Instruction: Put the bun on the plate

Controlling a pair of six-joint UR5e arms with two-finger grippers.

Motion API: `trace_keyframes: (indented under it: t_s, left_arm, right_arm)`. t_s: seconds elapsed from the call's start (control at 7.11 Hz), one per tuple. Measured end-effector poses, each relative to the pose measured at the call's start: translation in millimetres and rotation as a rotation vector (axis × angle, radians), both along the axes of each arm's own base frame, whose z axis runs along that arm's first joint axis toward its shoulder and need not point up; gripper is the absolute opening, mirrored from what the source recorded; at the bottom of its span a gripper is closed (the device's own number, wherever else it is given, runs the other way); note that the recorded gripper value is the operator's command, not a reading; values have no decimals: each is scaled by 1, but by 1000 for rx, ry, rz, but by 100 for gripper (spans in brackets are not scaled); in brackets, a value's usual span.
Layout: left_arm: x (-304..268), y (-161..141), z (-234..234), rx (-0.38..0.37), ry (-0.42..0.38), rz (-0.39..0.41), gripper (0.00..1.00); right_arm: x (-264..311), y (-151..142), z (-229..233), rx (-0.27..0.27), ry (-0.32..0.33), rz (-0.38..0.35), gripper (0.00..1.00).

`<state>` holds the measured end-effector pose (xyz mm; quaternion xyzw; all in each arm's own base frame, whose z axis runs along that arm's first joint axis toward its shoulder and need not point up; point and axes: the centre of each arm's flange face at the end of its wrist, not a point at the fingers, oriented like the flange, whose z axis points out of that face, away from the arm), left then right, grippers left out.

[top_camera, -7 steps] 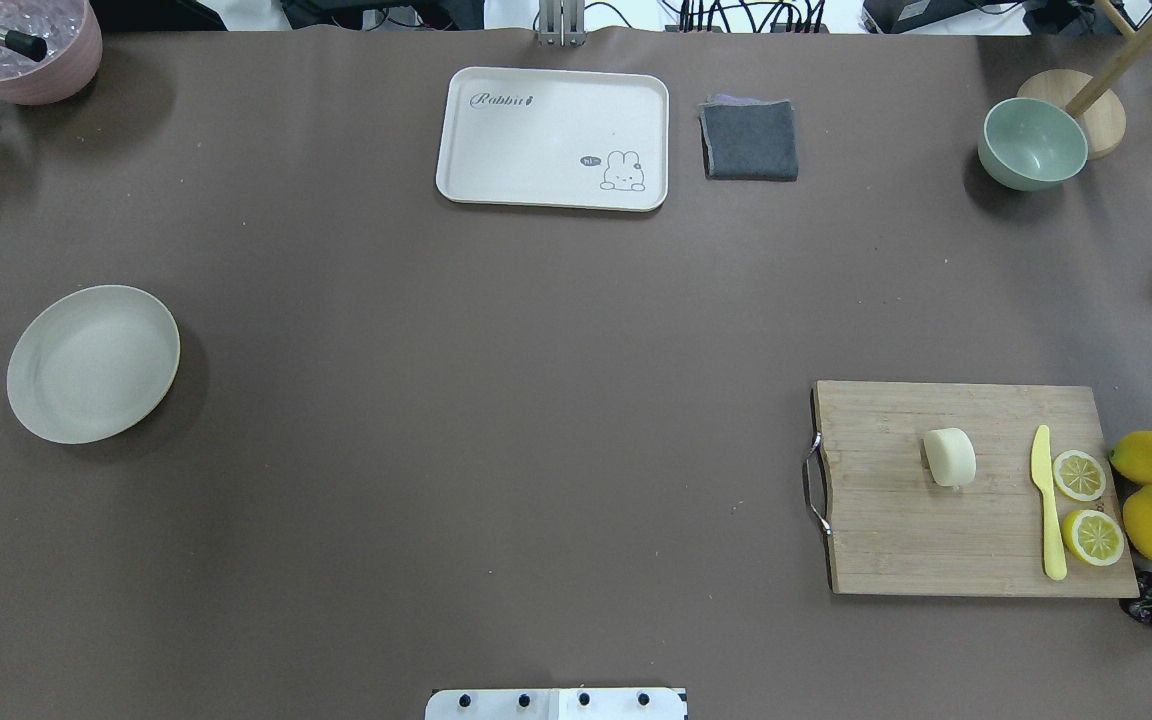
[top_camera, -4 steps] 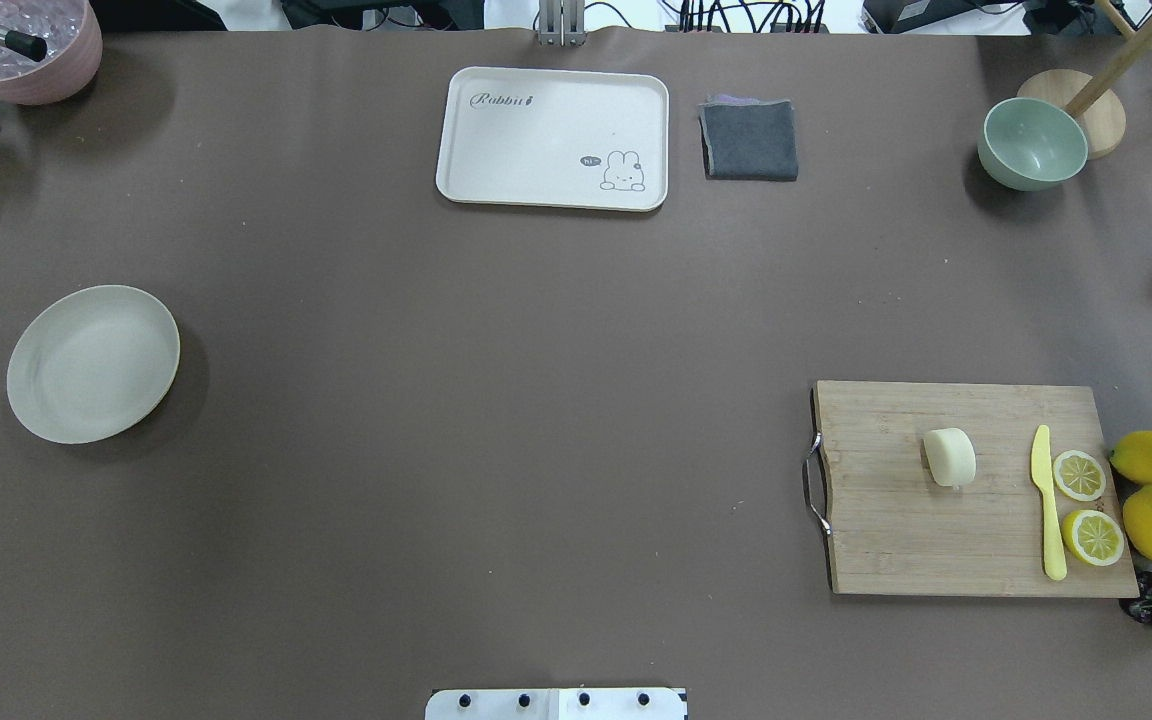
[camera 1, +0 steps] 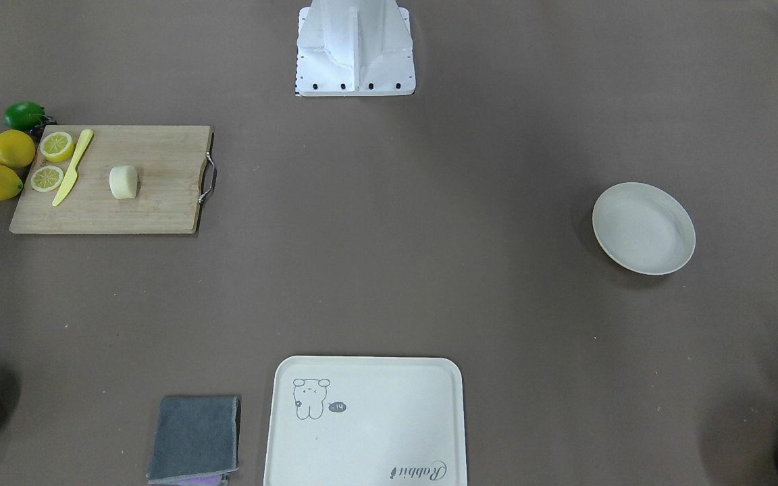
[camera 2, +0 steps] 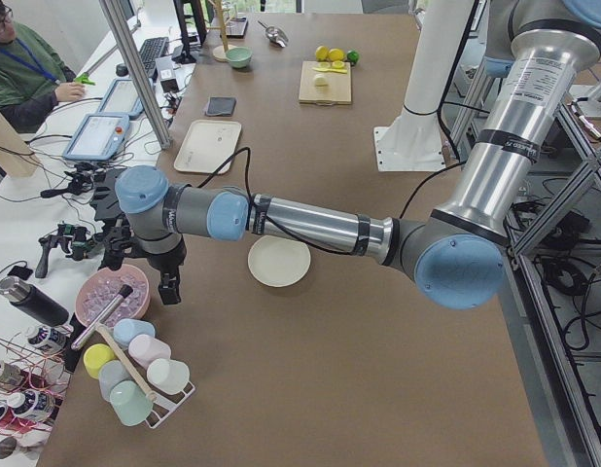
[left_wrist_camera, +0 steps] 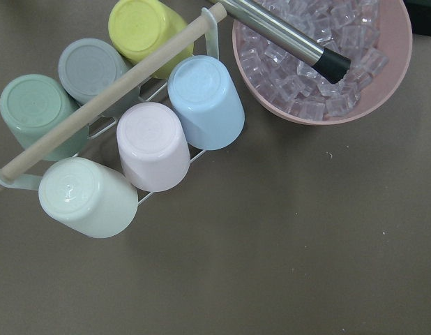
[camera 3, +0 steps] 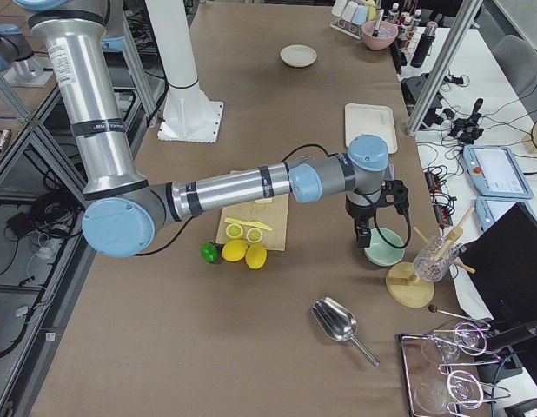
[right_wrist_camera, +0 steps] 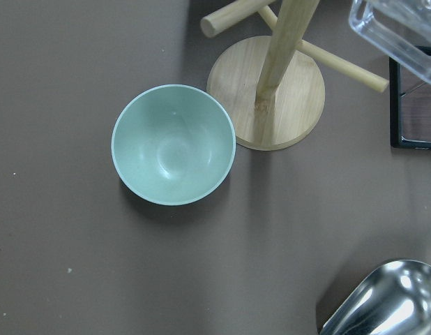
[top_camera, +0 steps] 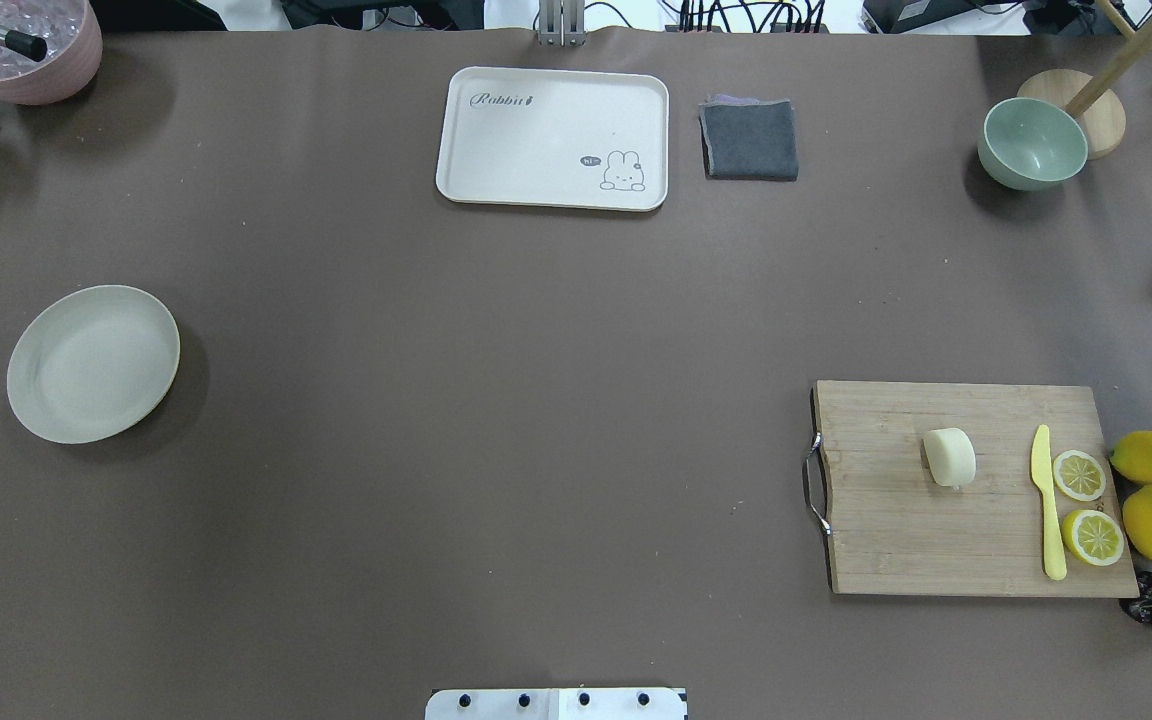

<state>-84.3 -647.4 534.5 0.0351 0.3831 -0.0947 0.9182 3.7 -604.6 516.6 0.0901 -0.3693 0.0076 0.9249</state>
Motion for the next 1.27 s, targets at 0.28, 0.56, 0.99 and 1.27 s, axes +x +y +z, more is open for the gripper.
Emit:
trace_keyframes:
  t_s: [0.28, 0.56, 0.99, 1.27]
  left_arm:
    - [2, 5, -6, 42, -4, 14, 98]
    - [22, 13, -1, 102, -8, 69, 98]
    - [74, 27, 9, 213, 4, 190, 98]
    - [120, 34, 11, 214, 54, 273, 98]
  right_arm:
    - [0, 0, 0, 0, 0, 0, 100]
    - [0, 0, 1, -3, 0, 1, 100]
    - [-3, -2, -4, 0, -8, -5, 100]
    - [-3, 0, -2, -2, -10, -6, 100]
